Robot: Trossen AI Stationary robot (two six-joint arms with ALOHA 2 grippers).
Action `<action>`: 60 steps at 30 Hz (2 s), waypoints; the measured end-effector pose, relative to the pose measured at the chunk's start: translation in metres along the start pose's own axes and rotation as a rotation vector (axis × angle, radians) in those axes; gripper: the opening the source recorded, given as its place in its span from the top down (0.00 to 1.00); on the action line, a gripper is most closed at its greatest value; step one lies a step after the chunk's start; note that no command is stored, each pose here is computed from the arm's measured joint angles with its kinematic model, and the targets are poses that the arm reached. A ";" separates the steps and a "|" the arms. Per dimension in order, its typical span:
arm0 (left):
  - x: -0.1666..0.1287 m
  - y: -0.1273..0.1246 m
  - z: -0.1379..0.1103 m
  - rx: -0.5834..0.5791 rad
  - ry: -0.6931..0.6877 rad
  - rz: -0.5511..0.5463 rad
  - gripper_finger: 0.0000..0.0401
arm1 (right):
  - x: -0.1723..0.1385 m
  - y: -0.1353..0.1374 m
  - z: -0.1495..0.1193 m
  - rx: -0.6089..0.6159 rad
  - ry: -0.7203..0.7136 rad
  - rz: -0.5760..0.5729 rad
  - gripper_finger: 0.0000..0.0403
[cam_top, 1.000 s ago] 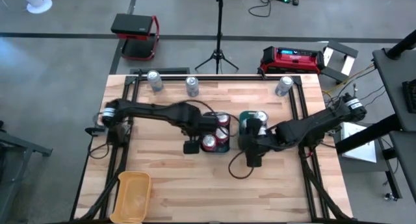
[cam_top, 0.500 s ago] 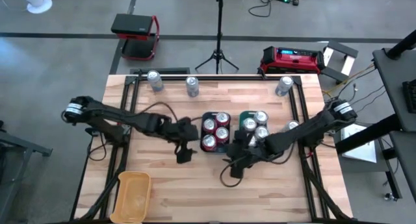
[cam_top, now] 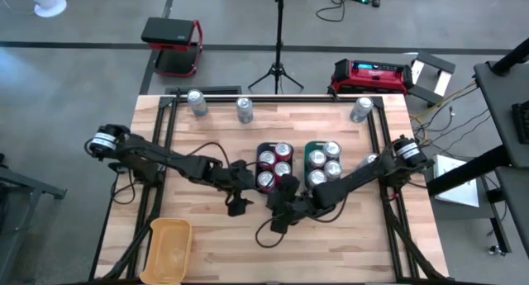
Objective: Sort soda cans
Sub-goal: Adjust the orange soda can in the dark green bin, then adjust the dark green bin
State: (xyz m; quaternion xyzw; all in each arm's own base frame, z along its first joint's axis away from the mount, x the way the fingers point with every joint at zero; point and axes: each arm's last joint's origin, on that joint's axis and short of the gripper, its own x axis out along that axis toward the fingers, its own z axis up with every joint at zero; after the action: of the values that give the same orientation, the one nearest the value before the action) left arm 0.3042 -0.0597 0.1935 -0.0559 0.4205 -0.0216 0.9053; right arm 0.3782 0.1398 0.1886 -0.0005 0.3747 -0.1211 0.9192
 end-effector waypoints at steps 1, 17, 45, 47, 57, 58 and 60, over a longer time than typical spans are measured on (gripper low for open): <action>0.002 0.000 0.000 0.001 -0.010 -0.003 0.24 | 0.001 -0.001 0.001 0.003 -0.013 -0.012 0.68; 0.010 0.000 -0.008 0.010 0.058 0.009 0.24 | 0.008 -0.017 -0.002 -0.004 0.040 -0.083 0.84; 0.006 0.042 -0.014 -0.101 0.004 0.265 0.24 | -0.017 -0.045 -0.022 -0.160 0.316 -0.100 0.88; 0.006 0.047 -0.016 -0.121 0.003 0.295 0.24 | -0.010 -0.043 -0.025 -0.171 0.325 -0.077 0.88; 0.005 0.046 -0.011 -0.136 -0.026 0.302 0.24 | -0.003 -0.036 -0.015 -0.187 0.258 -0.015 0.89; 0.005 0.046 -0.011 -0.138 -0.026 0.302 0.24 | -0.003 -0.037 -0.013 -0.184 0.256 -0.013 0.88; 0.005 0.046 -0.011 -0.150 -0.028 0.302 0.24 | -0.003 -0.038 -0.012 -0.184 0.254 -0.012 0.88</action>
State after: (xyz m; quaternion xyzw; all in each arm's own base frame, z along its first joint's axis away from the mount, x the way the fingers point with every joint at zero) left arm 0.2988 -0.0151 0.1768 -0.0597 0.4119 0.1468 0.8974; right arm 0.3595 0.1047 0.1854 -0.0716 0.4974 -0.0910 0.8598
